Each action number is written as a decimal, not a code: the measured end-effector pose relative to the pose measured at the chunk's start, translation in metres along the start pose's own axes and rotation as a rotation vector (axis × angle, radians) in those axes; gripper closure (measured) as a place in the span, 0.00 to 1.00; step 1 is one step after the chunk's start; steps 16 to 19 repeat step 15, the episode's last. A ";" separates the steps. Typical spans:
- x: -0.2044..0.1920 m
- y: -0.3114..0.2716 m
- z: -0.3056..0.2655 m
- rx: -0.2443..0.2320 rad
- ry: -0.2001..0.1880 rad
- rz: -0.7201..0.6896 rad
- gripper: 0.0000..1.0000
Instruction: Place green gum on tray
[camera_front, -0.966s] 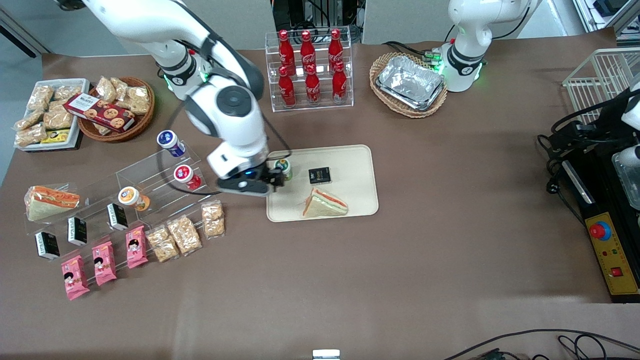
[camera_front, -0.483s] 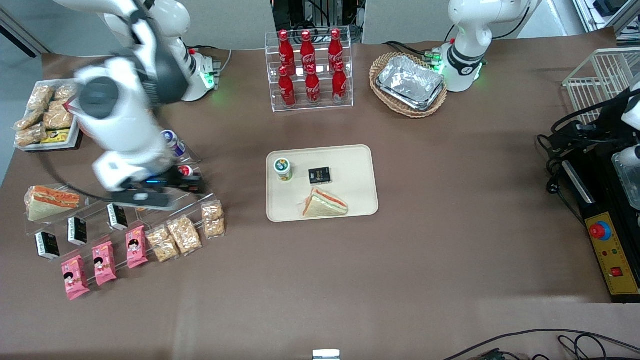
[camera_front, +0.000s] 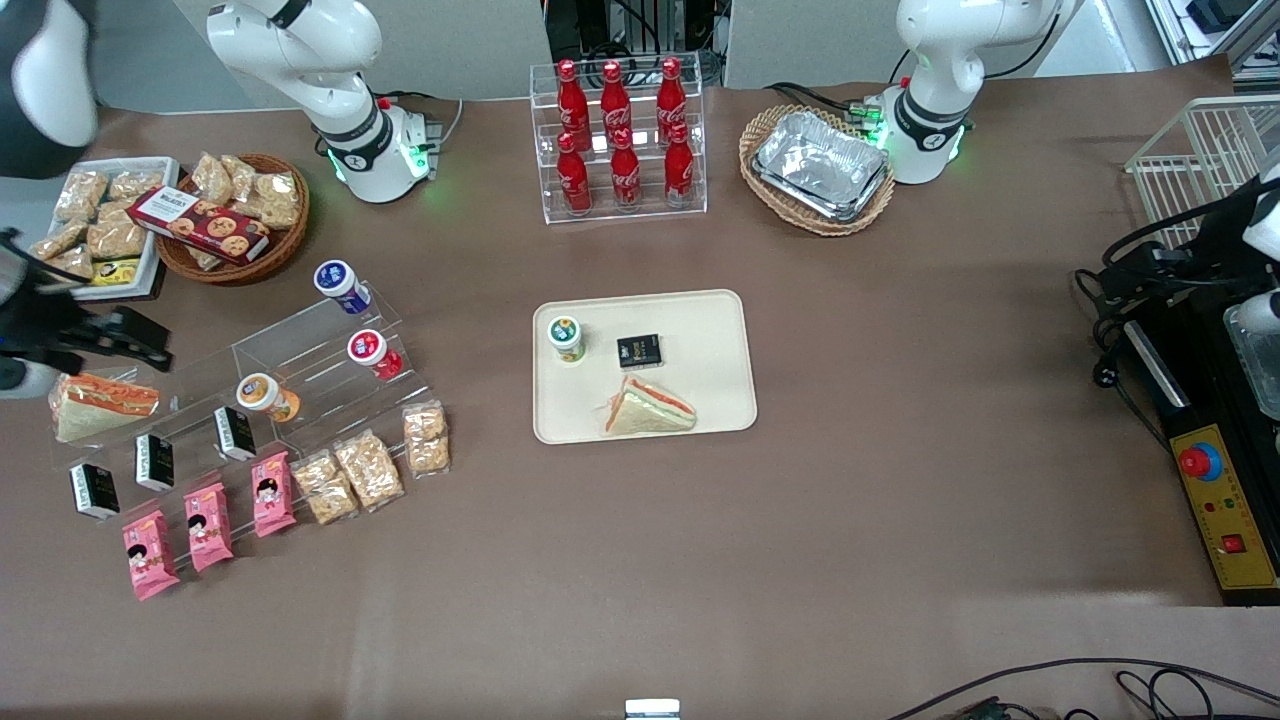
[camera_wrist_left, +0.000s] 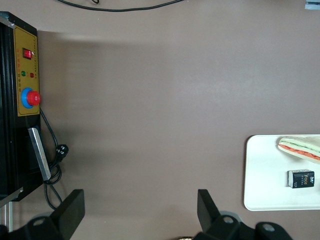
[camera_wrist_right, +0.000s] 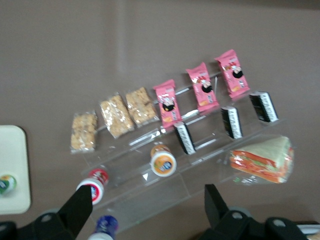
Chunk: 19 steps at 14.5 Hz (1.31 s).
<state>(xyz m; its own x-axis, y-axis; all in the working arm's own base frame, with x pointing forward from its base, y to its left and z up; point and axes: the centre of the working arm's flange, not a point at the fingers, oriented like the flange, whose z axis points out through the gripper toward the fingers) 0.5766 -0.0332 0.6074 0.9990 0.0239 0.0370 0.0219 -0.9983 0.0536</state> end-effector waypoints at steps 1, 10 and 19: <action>-0.002 0.011 -0.005 0.006 -0.008 -0.004 0.00; -0.014 0.024 -0.031 0.039 -0.016 0.011 0.00; -0.028 0.021 -0.012 0.051 -0.072 0.010 0.00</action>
